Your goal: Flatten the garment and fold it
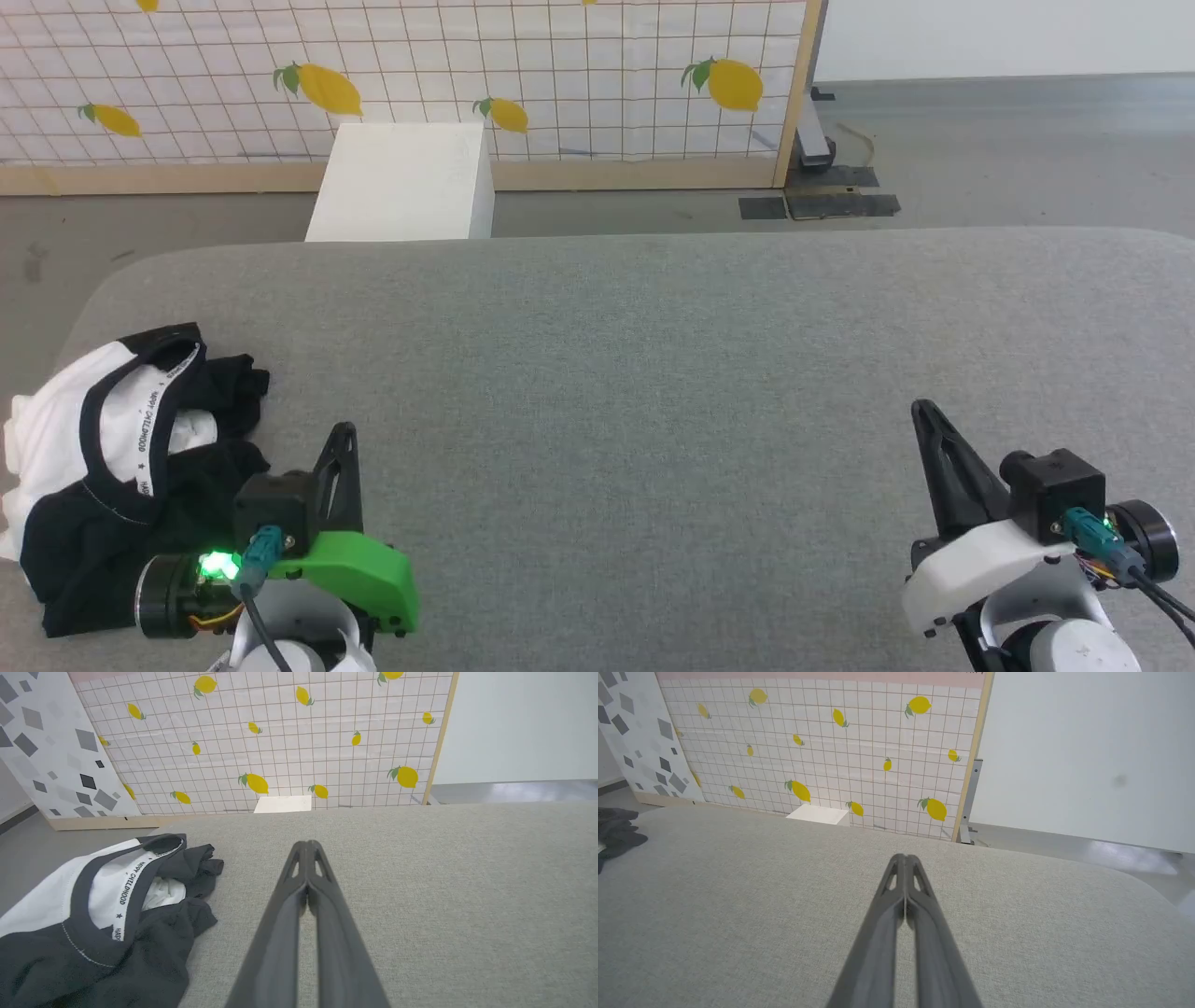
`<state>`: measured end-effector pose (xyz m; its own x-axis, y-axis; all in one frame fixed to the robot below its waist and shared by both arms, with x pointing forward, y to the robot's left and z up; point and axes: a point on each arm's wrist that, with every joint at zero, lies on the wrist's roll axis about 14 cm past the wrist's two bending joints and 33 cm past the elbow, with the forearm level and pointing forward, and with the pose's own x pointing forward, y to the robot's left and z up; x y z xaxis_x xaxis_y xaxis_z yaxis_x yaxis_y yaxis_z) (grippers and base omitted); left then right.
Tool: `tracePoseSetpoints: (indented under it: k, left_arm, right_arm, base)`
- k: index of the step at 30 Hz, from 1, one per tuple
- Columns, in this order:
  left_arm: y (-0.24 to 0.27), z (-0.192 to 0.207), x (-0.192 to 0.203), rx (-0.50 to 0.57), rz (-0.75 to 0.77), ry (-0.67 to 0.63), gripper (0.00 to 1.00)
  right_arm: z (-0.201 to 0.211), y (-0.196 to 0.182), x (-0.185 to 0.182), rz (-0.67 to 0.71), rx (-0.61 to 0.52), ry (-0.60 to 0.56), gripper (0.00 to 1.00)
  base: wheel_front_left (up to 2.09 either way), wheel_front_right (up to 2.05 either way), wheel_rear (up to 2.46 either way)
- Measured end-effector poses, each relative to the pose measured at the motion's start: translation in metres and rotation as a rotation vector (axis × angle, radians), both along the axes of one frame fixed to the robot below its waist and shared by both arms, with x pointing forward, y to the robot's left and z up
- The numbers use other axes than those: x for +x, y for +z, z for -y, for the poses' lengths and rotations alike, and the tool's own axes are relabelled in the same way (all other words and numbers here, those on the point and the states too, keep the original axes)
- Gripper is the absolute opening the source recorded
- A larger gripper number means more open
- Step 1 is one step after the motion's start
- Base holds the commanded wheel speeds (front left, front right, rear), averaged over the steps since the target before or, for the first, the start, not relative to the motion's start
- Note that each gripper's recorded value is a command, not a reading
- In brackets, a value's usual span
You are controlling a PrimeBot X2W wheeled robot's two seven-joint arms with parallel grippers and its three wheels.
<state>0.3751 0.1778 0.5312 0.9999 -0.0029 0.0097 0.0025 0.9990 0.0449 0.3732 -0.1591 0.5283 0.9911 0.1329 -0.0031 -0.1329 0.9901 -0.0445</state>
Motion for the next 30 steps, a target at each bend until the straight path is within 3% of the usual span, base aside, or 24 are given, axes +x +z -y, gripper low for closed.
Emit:
tracePoseSetpoints:
  k: [23,24,30]
  left_arm:
    - [0.0000,0.0001,0.0000,0.000,0.000,0.000,0.00]
    - [0.0000,0.0002,0.0000,0.000,0.000,-0.001,1.00]
    - [-0.0005,0.0015,0.0000,-0.007,-0.001,-0.005,1.00]
  right_arm:
    - [0.0000,0.0000,0.0000,0.000,0.000,0.000,0.00]
    - [0.0000,0.0000,0.0000,0.000,0.000,0.000,1.00]
    - [0.0000,-0.0008,0.0000,-0.003,0.003,0.000,1.00]
  base:
    - [0.00,0.00,0.00]
    - [0.00,0.00,0.00]
    - [0.00,0.00,0.00]
